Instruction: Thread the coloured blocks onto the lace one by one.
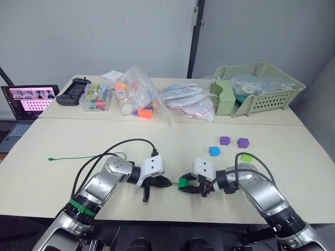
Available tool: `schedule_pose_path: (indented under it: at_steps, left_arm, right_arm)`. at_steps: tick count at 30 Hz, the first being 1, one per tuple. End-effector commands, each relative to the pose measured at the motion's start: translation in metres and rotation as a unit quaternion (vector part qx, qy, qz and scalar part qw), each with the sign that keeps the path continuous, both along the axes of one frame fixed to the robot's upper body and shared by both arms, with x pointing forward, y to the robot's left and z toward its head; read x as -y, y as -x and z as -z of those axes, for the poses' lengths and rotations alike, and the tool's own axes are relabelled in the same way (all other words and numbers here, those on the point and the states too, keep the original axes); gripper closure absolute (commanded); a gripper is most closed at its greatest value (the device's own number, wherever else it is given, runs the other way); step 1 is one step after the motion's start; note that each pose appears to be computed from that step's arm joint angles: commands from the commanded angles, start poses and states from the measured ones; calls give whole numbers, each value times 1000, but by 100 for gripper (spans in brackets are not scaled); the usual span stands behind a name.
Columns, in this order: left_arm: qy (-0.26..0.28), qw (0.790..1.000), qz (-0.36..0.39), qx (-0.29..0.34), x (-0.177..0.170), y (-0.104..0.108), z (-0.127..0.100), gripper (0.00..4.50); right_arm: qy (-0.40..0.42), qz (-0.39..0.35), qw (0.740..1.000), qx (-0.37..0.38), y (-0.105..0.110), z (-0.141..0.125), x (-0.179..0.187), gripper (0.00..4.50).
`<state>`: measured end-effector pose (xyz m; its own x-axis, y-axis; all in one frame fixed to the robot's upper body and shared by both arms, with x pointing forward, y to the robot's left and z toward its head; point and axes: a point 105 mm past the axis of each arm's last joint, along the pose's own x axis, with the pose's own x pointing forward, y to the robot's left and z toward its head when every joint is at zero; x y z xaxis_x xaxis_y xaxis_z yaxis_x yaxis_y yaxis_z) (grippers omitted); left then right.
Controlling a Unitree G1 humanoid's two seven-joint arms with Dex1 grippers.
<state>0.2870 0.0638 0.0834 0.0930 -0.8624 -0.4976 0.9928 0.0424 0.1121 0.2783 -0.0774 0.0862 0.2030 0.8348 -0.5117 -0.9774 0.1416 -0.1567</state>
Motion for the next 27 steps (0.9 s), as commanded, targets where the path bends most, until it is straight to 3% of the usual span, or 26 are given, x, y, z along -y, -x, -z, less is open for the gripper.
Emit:
schedule_pose_path:
  at_steps: [1,12,13,17,18,21,25,27]
  left_arm:
    - [12,999,19,22,18,0,-10,447]
    - [5,1000,19,20,24,0,-7,447]
    - [7,1000,19,19,23,1,-10,392]
    - [5,999,28,14,15,4,-19,270]
    - [4,999,29,15,13,4,-22,234]
    - [-1,999,33,22,9,4,-29,134]
    - [-14,998,40,44,16,2,-30,5]
    - [-17,998,35,49,22,-2,-25,5]
  right_arm:
    - [13,-2,1000,-25,7,12,-1,331]
    - [12,1,1000,-27,7,12,-2,331]
    - [11,2,1000,-28,7,12,-2,331]
    - [-8,7,1000,-20,5,3,-6,331]
    - [-14,9,1000,-20,5,0,-7,226]
    - [-26,13,1000,-10,4,-11,-8,124]
    - [-22,26,999,10,9,-28,6,0]
    - [-12,35,999,13,12,-31,17,0]
